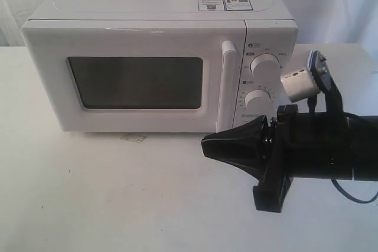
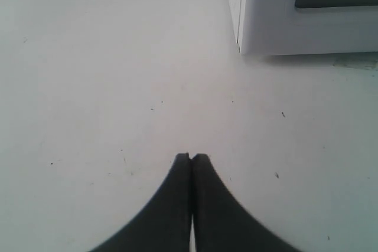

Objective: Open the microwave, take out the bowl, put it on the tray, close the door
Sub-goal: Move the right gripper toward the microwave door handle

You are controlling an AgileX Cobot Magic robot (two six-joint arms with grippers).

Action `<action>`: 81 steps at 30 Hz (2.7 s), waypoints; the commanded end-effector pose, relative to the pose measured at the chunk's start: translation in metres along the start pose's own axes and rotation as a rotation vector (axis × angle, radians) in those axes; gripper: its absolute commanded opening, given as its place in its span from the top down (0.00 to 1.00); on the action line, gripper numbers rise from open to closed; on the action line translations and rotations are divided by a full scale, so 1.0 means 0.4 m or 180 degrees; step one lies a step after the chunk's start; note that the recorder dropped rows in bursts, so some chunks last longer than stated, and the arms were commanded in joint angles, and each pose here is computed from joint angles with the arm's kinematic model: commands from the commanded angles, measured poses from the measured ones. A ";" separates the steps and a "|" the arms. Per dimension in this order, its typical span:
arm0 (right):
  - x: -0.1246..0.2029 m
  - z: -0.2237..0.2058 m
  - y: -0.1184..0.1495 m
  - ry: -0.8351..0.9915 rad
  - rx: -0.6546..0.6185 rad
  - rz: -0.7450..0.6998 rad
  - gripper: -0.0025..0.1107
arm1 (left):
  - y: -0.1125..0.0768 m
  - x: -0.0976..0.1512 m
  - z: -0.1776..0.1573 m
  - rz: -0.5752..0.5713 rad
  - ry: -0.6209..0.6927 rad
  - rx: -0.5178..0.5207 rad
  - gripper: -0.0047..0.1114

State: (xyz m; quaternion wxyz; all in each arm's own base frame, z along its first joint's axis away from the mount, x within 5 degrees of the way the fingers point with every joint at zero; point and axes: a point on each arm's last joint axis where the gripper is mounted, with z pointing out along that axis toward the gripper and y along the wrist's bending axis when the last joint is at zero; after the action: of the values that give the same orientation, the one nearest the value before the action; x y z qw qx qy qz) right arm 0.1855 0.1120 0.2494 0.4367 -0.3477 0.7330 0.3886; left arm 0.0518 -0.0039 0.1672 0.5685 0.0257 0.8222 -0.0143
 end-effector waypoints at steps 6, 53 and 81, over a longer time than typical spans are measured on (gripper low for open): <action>0.002 0.040 -0.079 0.0030 0.0360 -0.0627 0.98 | 0.000 0.002 0.000 -0.0004 0.0002 -0.0004 0.96; -0.079 0.063 -0.262 -0.0346 0.0230 -0.0490 0.40 | 0.000 0.002 0.000 -0.0004 0.0002 -0.0004 0.96; -0.038 0.048 -0.331 -0.0443 0.0139 -0.0209 0.40 | 0.000 0.002 0.000 -0.0004 0.0002 -0.0004 0.96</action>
State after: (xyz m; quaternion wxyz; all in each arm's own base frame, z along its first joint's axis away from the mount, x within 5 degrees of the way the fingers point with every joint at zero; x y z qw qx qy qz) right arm 0.3018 0.0741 0.2247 0.4942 -0.3528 0.6923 0.3899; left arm 0.0518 -0.0039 0.1672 0.5685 0.0257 0.8222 -0.0143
